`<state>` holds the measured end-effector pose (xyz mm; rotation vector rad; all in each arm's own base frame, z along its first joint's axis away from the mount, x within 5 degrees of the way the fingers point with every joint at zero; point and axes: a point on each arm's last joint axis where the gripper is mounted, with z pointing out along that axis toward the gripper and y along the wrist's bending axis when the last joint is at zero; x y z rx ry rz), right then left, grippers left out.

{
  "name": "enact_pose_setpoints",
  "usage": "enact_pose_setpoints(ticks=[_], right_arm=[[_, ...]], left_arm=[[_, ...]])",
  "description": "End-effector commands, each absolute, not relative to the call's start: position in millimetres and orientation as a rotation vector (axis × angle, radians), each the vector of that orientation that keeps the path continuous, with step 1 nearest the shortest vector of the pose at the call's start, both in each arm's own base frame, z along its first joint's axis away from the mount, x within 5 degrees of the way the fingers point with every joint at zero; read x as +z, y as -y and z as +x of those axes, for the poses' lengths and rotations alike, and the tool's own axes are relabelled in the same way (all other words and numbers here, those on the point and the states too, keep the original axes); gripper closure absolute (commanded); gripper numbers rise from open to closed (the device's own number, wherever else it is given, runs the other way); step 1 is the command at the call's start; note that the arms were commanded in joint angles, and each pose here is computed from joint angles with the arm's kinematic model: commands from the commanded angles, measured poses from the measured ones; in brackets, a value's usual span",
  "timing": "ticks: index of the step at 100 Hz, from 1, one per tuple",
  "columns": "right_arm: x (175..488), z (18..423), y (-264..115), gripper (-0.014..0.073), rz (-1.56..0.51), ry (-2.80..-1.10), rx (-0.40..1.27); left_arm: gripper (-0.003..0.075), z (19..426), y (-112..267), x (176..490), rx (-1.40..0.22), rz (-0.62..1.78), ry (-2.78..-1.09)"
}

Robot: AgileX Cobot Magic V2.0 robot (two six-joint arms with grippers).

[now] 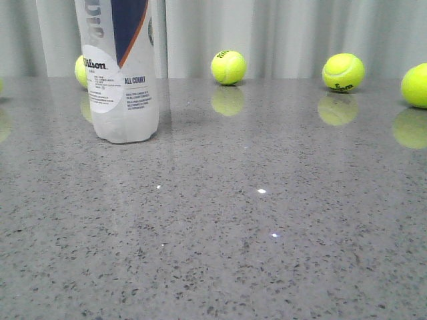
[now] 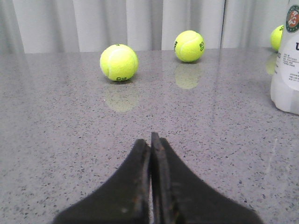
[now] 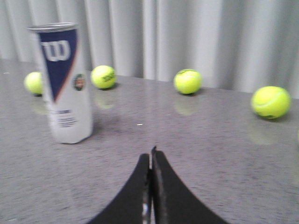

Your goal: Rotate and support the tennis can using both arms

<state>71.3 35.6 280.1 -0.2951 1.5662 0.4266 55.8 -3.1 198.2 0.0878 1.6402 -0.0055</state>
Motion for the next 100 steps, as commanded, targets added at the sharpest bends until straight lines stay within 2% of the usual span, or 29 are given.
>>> enact_pose_setpoints(ticks=[1, 31, 53, 100], right_arm=[[288.1, 76.1, -27.5, 0.0656, -0.225, -1.446, 0.316], [251.0, 70.6, -4.5, 0.0656, -0.068, -1.471, 0.031], [209.9, 59.2, 2.1, 0.0656, 0.03, -1.444, -0.021], [210.8, 54.5, 1.4, 0.0656, 0.012, -1.417, -0.032]], left_arm=[[0.0739, 55.3, 3.7, 192.5, -0.031, 0.076, -1.574], [0.0739, 55.3, 3.7, 192.5, -0.031, 0.076, -1.574], [0.0738, 55.3, 3.7, 192.5, -0.031, 0.076, -1.574], [0.0739, 55.3, 3.7, 192.2, -0.031, 0.076, -1.578]])
